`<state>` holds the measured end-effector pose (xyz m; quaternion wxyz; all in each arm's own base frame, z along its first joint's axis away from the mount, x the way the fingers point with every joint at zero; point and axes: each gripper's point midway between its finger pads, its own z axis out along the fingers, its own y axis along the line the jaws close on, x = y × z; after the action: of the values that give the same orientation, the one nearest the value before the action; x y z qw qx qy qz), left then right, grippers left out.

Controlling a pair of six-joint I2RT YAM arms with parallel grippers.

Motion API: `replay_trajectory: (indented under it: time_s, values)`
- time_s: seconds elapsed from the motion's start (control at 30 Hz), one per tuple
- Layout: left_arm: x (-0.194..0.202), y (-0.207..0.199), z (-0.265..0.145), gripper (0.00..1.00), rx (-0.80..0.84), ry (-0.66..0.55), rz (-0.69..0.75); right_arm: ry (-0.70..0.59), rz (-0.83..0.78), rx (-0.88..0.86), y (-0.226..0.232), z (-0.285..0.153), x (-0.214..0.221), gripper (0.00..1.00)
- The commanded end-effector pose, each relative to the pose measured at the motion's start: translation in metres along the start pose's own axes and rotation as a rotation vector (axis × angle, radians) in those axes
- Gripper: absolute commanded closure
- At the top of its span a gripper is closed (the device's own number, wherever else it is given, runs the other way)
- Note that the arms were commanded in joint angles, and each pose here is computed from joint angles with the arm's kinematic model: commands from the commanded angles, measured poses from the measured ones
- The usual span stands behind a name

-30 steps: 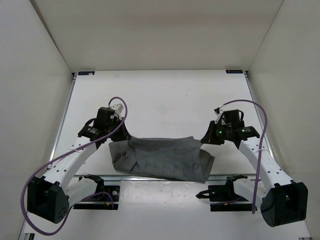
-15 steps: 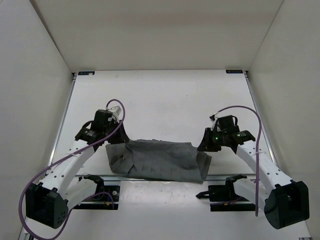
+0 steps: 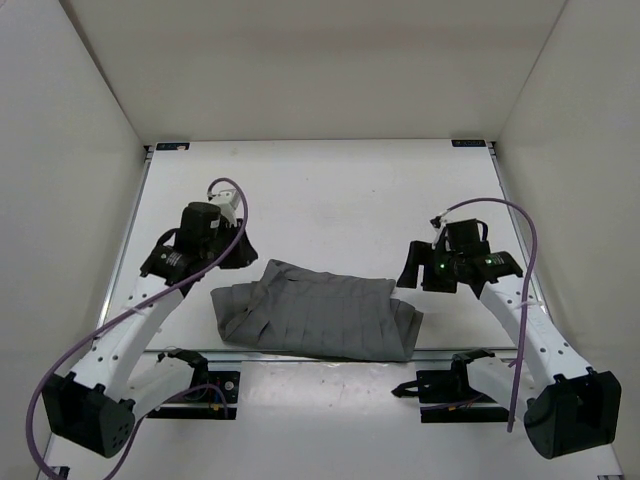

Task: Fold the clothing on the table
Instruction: Fold the skirt

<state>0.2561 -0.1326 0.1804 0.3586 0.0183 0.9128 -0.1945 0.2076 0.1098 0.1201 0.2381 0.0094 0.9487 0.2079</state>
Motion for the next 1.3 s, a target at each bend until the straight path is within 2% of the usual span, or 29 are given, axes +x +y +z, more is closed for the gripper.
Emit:
replay_trajectory:
  time_s: [0.0,0.07,0.1,0.13,0.27,0.5,0.73,0.93,1.27]
  values:
    - [0.023,-0.023,-0.003,0.97,0.116,0.04,-0.009,0.038,-0.004,-0.05,0.009,0.002,0.017,0.39]
    - [0.052,-0.023,0.005,1.0,0.141,0.115,-0.031,0.069,-0.004,-0.097,0.019,0.007,0.027,0.84]
    - [0.062,-0.023,0.009,1.0,0.149,0.153,-0.038,0.11,-0.001,-0.104,0.021,0.012,0.037,0.95]
    - [0.066,-0.023,0.011,1.0,0.15,0.171,-0.041,0.124,0.005,-0.108,0.022,0.016,0.04,1.0]
    - [0.097,-0.007,0.016,1.0,0.086,0.283,-0.042,0.211,0.001,-0.103,0.028,0.026,0.058,1.0]
    - [0.129,0.015,0.022,1.0,-0.024,0.406,-0.062,0.332,0.044,-0.076,0.017,0.046,0.08,1.0]
    - [0.151,0.033,0.041,1.0,-0.115,0.583,-0.043,0.386,0.037,-0.091,0.024,0.068,0.071,1.0]
    - [0.134,0.037,0.069,1.0,-0.131,0.561,-0.044,0.385,0.007,-0.02,0.013,0.097,0.053,1.0]
    - [0.088,0.035,0.152,1.0,-0.134,0.552,-0.004,0.232,0.059,0.045,-0.005,0.147,-0.032,1.0]
